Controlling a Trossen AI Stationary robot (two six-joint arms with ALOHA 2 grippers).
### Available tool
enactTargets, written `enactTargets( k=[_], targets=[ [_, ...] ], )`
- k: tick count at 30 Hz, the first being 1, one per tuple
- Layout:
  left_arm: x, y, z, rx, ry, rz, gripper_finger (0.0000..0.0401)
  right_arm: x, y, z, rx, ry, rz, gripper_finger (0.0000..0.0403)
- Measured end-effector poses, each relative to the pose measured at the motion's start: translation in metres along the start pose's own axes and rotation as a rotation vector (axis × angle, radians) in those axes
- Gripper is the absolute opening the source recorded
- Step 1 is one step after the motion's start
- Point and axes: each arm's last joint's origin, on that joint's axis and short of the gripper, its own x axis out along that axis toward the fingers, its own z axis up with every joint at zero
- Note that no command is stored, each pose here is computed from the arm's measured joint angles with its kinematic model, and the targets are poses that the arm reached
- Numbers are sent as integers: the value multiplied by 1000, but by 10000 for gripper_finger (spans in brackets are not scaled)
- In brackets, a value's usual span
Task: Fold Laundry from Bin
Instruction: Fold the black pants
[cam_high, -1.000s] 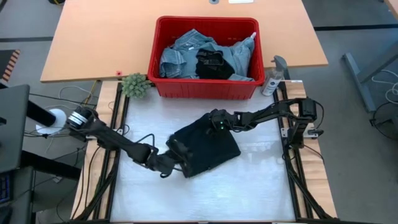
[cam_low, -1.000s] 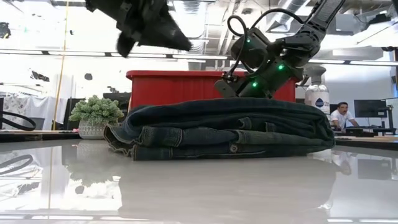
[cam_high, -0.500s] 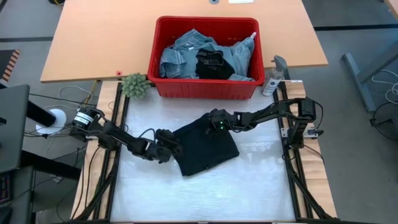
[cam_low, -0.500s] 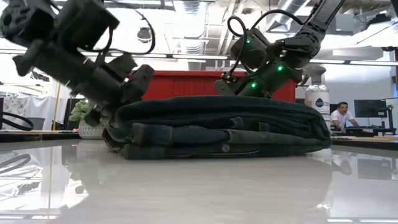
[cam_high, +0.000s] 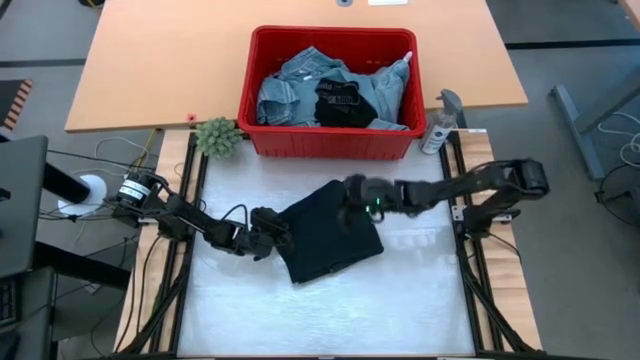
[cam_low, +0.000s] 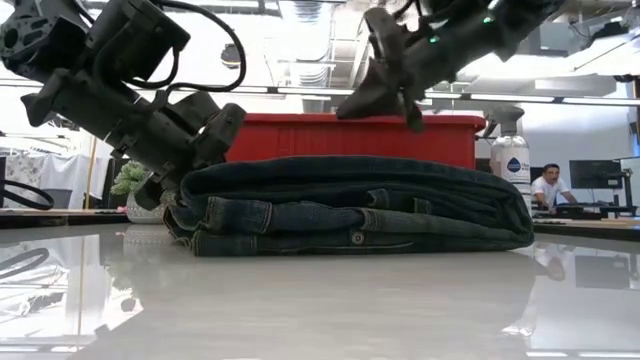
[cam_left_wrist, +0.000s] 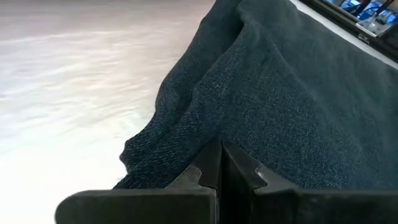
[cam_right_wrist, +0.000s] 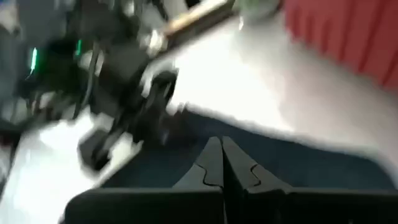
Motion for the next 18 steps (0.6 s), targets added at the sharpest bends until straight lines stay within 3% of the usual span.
enactTargets(
  k=[4,11,14,18],
  targets=[
    [0,0,0,-2,8,-8,0,4,30,-25,-42,35,69,14],
    [0,0,0,7,13,-9,0,33,59,-102,-59,199,110,14],
    [0,0,-1,7,23,-16,0,42,63,-136,-72,246,60,14],
    [0,0,-1,8,27,-14,0,52,58,-159,-49,287,7,14]
  ],
)
